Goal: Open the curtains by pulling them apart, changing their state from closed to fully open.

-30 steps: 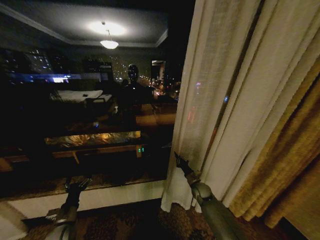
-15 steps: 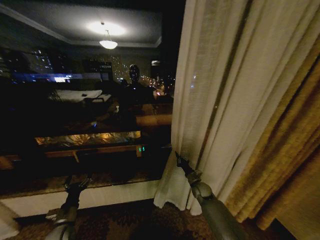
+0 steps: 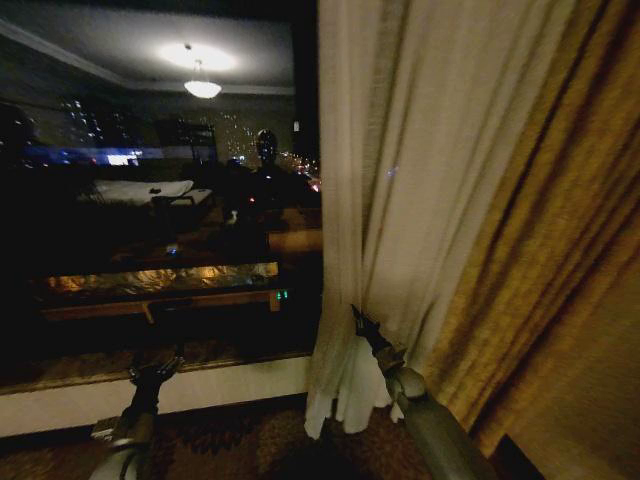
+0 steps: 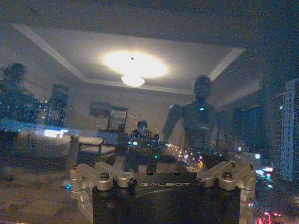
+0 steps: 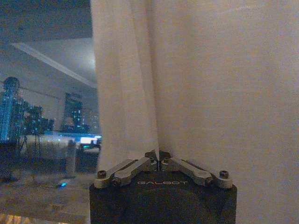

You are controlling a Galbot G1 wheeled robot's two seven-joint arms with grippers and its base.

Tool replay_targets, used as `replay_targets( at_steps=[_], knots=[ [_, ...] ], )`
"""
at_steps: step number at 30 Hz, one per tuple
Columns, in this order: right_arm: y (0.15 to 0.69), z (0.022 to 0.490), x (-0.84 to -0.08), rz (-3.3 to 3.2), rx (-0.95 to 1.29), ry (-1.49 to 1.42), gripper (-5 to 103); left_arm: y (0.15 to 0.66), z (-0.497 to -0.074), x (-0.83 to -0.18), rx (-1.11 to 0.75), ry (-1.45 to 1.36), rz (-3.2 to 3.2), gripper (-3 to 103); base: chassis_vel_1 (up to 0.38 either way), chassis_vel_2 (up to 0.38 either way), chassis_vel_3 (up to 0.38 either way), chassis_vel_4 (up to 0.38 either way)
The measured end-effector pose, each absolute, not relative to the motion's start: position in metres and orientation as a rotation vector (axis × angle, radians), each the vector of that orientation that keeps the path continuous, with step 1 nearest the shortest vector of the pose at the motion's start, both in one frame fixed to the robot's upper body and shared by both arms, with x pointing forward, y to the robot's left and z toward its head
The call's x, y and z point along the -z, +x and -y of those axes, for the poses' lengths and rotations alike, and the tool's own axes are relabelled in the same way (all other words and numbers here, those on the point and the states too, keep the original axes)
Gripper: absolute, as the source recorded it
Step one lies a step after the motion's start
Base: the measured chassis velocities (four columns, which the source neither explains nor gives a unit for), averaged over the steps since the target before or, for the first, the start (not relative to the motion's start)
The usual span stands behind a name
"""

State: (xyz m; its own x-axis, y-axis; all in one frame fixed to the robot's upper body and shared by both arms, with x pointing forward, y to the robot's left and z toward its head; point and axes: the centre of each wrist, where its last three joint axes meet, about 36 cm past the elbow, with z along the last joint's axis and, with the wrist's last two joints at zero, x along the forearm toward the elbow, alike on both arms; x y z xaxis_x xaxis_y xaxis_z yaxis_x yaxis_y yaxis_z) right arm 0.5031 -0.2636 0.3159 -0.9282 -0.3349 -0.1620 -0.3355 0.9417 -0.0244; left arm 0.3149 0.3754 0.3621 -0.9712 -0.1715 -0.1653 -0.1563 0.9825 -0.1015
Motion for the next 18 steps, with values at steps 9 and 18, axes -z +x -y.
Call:
replay_targets(
  at_steps=[9,18],
  knots=[
    [0.5,0.255,-0.314,-2.891,0.025,-0.557,0,0.315,-0.375,-0.362,0.131,-0.245,-2.954,100,-0.231,-0.227,0.246,0.217],
    [0.499,0.243,-0.314,-2.87,0.028,-0.604,0,0.315,-0.376,-0.362,0.13,-0.248,-2.954,100,0.022,0.019,-0.011,-0.01]
  ],
)
